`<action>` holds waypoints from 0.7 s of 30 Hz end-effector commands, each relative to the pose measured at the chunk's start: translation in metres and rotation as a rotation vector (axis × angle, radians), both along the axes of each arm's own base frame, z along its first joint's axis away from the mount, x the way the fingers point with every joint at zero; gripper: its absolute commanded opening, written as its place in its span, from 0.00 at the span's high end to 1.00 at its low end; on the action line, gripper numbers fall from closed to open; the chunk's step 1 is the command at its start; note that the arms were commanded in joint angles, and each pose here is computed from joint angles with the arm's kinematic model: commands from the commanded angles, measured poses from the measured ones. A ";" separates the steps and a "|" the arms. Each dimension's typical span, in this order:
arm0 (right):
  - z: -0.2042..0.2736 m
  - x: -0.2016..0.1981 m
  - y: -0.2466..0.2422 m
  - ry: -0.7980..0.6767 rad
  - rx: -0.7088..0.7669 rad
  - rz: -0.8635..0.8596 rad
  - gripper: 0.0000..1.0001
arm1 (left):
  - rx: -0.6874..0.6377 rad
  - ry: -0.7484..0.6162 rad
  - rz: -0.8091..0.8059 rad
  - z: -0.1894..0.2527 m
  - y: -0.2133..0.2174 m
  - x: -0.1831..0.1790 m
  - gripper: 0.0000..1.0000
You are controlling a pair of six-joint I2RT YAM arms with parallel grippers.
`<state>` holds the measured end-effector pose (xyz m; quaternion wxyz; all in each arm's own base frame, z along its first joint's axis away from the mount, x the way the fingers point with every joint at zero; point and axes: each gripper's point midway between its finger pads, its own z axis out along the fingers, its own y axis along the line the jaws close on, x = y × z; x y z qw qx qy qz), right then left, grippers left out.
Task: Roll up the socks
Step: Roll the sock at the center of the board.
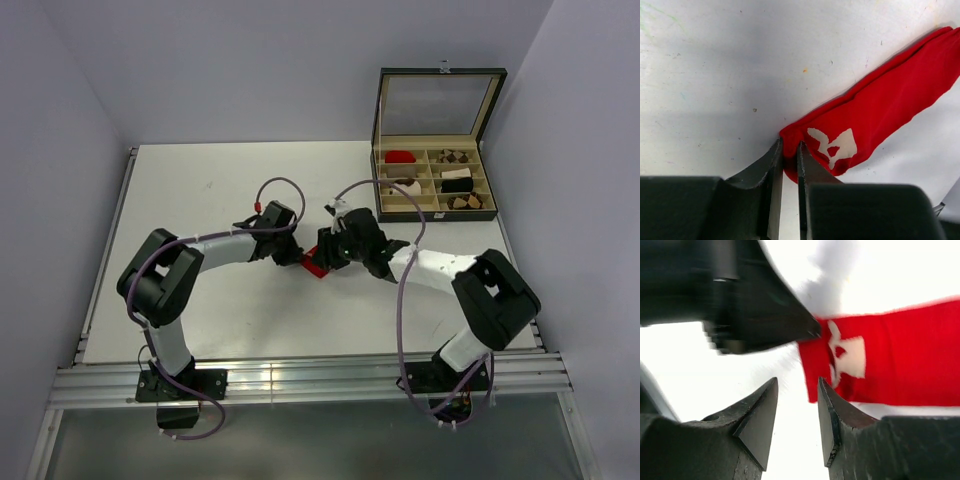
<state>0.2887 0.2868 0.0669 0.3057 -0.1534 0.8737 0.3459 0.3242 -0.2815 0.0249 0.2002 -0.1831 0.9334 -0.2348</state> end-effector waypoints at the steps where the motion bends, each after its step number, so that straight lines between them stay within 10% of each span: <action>1: 0.016 0.011 -0.010 -0.268 -0.201 -0.041 0.55 | 0.068 0.010 -0.042 -0.004 0.002 -0.004 0.86; 21: -0.034 -0.007 0.022 -0.401 -0.517 0.084 0.66 | 0.061 0.003 -0.048 0.000 -0.004 -0.003 0.85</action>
